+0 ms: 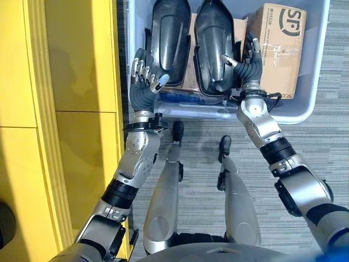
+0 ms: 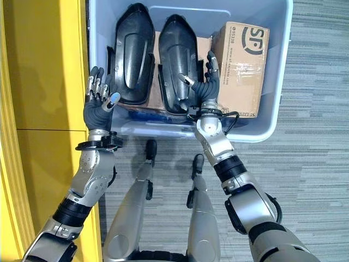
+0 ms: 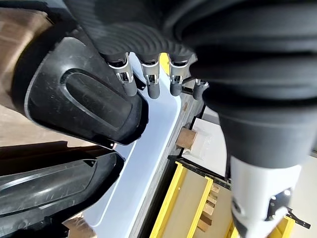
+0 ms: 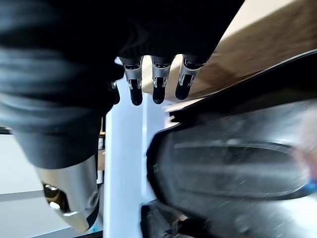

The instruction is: Move parts from the plastic box to the shelf.

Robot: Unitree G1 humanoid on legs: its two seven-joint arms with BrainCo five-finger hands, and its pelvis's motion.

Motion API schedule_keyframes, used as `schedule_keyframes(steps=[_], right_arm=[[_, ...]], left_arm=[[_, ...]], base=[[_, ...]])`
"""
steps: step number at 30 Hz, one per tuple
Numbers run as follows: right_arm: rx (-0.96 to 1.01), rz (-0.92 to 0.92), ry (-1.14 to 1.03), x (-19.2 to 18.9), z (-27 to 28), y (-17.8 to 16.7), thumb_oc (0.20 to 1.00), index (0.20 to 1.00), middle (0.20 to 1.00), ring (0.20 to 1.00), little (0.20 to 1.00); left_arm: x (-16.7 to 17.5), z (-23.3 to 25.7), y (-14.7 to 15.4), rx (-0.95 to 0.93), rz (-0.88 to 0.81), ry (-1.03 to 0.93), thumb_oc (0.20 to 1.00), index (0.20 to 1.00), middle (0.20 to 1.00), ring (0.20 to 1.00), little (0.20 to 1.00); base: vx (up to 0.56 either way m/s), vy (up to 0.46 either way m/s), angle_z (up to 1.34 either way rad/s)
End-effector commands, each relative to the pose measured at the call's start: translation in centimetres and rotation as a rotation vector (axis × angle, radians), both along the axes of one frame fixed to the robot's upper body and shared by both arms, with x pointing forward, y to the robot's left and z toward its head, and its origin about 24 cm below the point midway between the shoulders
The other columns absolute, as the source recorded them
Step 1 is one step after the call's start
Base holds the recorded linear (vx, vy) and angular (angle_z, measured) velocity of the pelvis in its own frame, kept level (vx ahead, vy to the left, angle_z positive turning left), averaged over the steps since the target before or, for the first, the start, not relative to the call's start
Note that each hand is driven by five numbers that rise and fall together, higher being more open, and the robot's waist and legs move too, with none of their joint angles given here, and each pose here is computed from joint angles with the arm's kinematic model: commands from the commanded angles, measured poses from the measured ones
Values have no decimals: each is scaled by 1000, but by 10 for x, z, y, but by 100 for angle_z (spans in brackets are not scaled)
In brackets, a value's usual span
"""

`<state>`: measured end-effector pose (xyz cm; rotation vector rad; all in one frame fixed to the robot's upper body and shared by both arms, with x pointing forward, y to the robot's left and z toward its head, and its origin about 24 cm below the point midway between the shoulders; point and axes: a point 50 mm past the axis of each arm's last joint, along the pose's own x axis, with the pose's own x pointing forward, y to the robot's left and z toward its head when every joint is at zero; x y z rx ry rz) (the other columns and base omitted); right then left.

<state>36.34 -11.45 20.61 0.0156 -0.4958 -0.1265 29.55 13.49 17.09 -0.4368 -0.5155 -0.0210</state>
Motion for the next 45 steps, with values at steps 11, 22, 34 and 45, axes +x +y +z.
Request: schedule_keyframes(steps=[11, 22, 34, 45], right_arm=[[-9, -12, -136, -8, 23, 3, 1000, 1000, 1000, 1000, 1000], [-51, -215, 27, 32, 26, -30, 1000, 1000, 1000, 1000, 1000], [-131, -355, 203, 50, 12, -66, 1000, 1000, 1000, 1000, 1000], [-98, -379, 307, 54, -5, -77, 1000, 1000, 1000, 1000, 1000]], left_arm=[[-19, 26, 11, -15, 45, -171, 1000, 1000, 1000, 1000, 1000], [-23, 26, 8, -25, -5, -187, 1000, 1000, 1000, 1000, 1000], [-23, 30, 1, -12, -50, -211, 1000, 1000, 1000, 1000, 1000], [-23, 32, -3, -9, -74, -220, 1000, 1000, 1000, 1000, 1000]], base=[[0, 0, 0], [0, 0, 0], [-1, 3, 1], [-2, 2, 2]])
